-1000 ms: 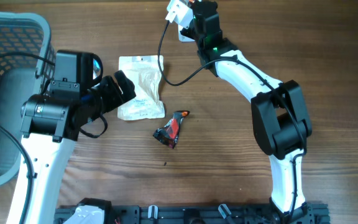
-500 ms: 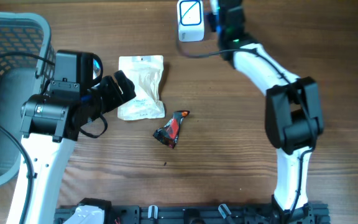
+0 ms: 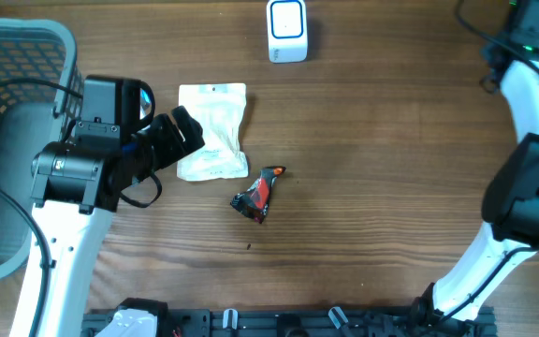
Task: Scan the item barcode
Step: 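Carry the orange pack to the right edge and release it, then hold the right gripper open at the table's right edge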
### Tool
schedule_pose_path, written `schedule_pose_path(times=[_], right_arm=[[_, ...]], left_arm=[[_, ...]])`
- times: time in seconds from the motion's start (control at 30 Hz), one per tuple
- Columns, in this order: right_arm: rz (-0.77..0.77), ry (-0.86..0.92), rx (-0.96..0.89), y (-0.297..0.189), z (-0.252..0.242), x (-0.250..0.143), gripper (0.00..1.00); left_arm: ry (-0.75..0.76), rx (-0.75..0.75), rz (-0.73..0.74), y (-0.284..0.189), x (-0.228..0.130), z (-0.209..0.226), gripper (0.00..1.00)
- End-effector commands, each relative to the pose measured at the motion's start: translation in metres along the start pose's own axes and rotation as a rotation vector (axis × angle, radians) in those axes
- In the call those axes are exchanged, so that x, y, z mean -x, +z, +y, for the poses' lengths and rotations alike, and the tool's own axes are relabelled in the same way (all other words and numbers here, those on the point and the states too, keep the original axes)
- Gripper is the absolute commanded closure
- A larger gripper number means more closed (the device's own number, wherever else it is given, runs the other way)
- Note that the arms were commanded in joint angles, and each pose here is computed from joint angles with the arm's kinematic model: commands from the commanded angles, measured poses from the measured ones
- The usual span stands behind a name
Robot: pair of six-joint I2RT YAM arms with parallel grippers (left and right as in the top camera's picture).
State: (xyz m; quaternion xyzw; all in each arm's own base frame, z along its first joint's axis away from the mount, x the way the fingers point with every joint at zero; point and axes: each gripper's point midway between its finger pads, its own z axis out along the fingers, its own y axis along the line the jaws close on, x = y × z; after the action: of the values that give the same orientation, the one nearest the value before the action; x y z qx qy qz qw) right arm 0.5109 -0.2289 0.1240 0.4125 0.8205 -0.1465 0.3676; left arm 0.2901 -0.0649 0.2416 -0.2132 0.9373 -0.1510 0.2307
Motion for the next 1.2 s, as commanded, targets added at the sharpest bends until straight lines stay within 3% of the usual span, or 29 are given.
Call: schedule_pose_path(times=[0.0, 0.3, 0.37, 0.4, 0.43, 0.47, 0.5, 0.73, 0.83, 0.87, 0.9, 0.93, 1.03, 1.1, 1.17], right_arm=[[0.023, 0.065, -0.099, 0.015, -0.053, -0.001, 0.95], [0.081, 0.132, -0.213, 0.045, -0.128, -0.019, 0.93], [0.086, 0.134, -0.220, 0.045, -0.132, -0.019, 0.75], [0.086, 0.127, -0.219, 0.045, -0.133, -0.019, 0.60], [0.088, 0.100, -0.218, 0.045, -0.133, -0.019, 0.39], [0.092, 0.076, -0.217, 0.045, -0.132, -0.019, 0.07], [0.099, 0.048, -0.218, 0.045, -0.133, -0.020, 0.00], [0.064, 0.036, -0.200, 0.020, -0.131, 0.001, 0.00], [0.046, 0.033, -0.088, 0.007, -0.113, 0.015, 0.02], [0.055, 0.036, -0.039, 0.005, -0.105, 0.015, 0.07], [0.081, 0.041, 0.052, 0.004, -0.089, 0.012, 0.20], [0.109, 0.045, 0.126, 0.003, -0.076, 0.007, 0.46], [0.175, 0.049, 0.227, 0.007, -0.055, -0.010, 0.82], [0.199, 0.036, 0.194, 0.016, -0.057, -0.024, 0.95], [0.222, 0.023, 0.122, 0.030, -0.069, -0.039, 0.95]], left_arm=[[0.012, -0.015, -0.005, -0.003, 0.002, -0.002, 0.00], [0.012, -0.015, -0.005, -0.003, 0.002, -0.002, 0.00], [0.012, -0.015, -0.005, -0.003, 0.002, -0.002, 0.00], [0.012, -0.015, -0.005, -0.003, 0.002, -0.002, 0.00], [0.012, -0.015, -0.005, -0.003, 0.002, -0.002, 0.00], [0.012, -0.015, -0.005, -0.003, 0.002, -0.002, 0.00], [0.012, -0.015, -0.005, -0.003, 0.002, -0.002, 0.00], [0.012, -0.015, -0.005, -0.003, 0.002, -0.002, 0.00], [0.012, -0.015, -0.005, -0.003, 0.002, -0.002, 0.00], [0.012, -0.015, -0.005, -0.003, 0.002, -0.002, 0.00], [0.012, -0.015, -0.005, -0.003, 0.002, -0.002, 0.00], [0.012, -0.015, -0.005, -0.003, 0.002, -0.002, 0.00], [0.012, -0.015, -0.005, -0.003, 0.002, -0.002, 0.00], [0.012, -0.015, -0.005, -0.003, 0.002, -0.002, 0.00], [0.012, -0.015, -0.005, -0.003, 0.002, -0.002, 0.00]])
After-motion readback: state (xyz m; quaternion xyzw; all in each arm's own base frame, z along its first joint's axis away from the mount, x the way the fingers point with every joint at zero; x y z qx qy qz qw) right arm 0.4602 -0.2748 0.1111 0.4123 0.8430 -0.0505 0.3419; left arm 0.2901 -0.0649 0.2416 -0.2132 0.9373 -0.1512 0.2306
